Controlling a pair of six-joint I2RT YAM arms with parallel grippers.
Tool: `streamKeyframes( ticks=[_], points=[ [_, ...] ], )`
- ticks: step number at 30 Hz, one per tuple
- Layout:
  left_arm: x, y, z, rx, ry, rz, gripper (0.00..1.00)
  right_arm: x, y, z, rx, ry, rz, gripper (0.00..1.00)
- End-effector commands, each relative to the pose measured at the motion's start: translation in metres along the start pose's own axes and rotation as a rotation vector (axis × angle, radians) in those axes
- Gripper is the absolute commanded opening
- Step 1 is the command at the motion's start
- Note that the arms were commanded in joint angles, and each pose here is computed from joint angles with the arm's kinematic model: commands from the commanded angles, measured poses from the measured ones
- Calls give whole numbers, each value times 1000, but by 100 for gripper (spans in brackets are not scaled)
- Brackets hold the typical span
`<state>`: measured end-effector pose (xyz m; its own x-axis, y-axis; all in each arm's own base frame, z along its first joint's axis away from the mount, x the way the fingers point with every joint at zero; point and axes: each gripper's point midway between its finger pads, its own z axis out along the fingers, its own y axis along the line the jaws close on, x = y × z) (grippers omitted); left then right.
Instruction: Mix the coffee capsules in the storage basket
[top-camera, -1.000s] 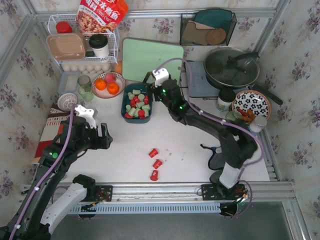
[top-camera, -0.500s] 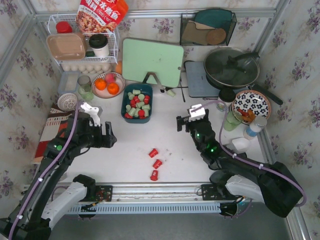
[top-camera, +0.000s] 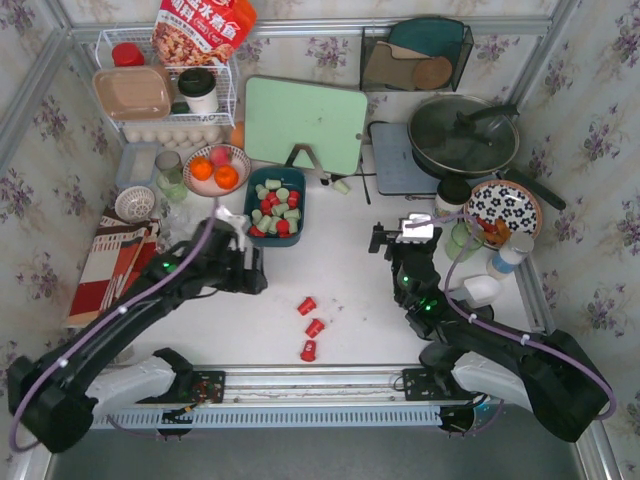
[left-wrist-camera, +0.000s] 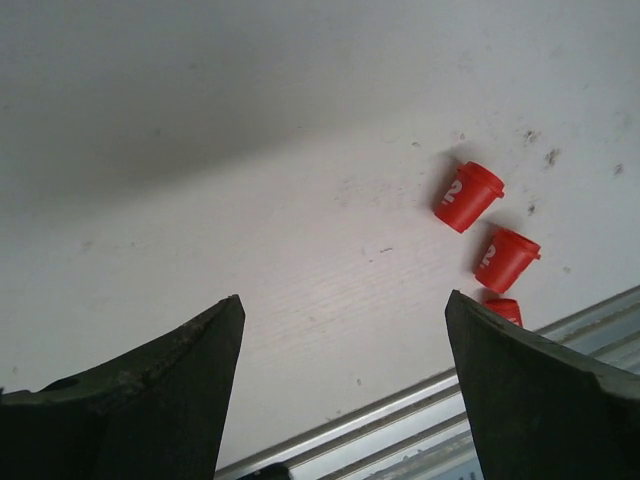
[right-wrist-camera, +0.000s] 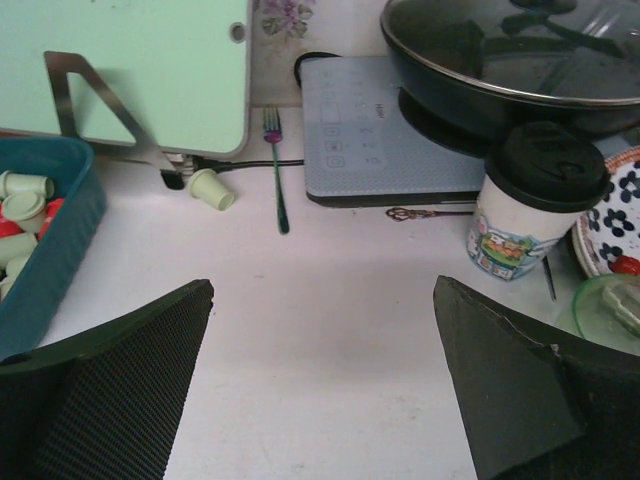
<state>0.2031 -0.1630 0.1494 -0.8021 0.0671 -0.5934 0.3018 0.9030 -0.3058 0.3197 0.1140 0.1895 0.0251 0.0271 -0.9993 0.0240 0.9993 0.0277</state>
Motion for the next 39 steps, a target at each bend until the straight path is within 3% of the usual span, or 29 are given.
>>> streamKeyframes(
  ticks=[1,7,10,17,23,39],
  points=[
    [-13,-14,30,-83,-12,129,84,-12,-14,1,85,-43,47,100],
    [10,-43,71,-99,136,447,81,-19,-21,-2,105,-64,68,100],
    [27,-52,88,-94,199,533,78,-19,-22,-3,107,-64,71,100],
    [50,-83,101,65,225,616,74,-15,-21,-1,106,-55,66,100],
    [65,-93,117,123,257,656,61,-11,-20,0,106,-45,58,100],
    [82,-90,146,106,324,658,46,-5,-18,3,103,-29,46,100]
  ],
)
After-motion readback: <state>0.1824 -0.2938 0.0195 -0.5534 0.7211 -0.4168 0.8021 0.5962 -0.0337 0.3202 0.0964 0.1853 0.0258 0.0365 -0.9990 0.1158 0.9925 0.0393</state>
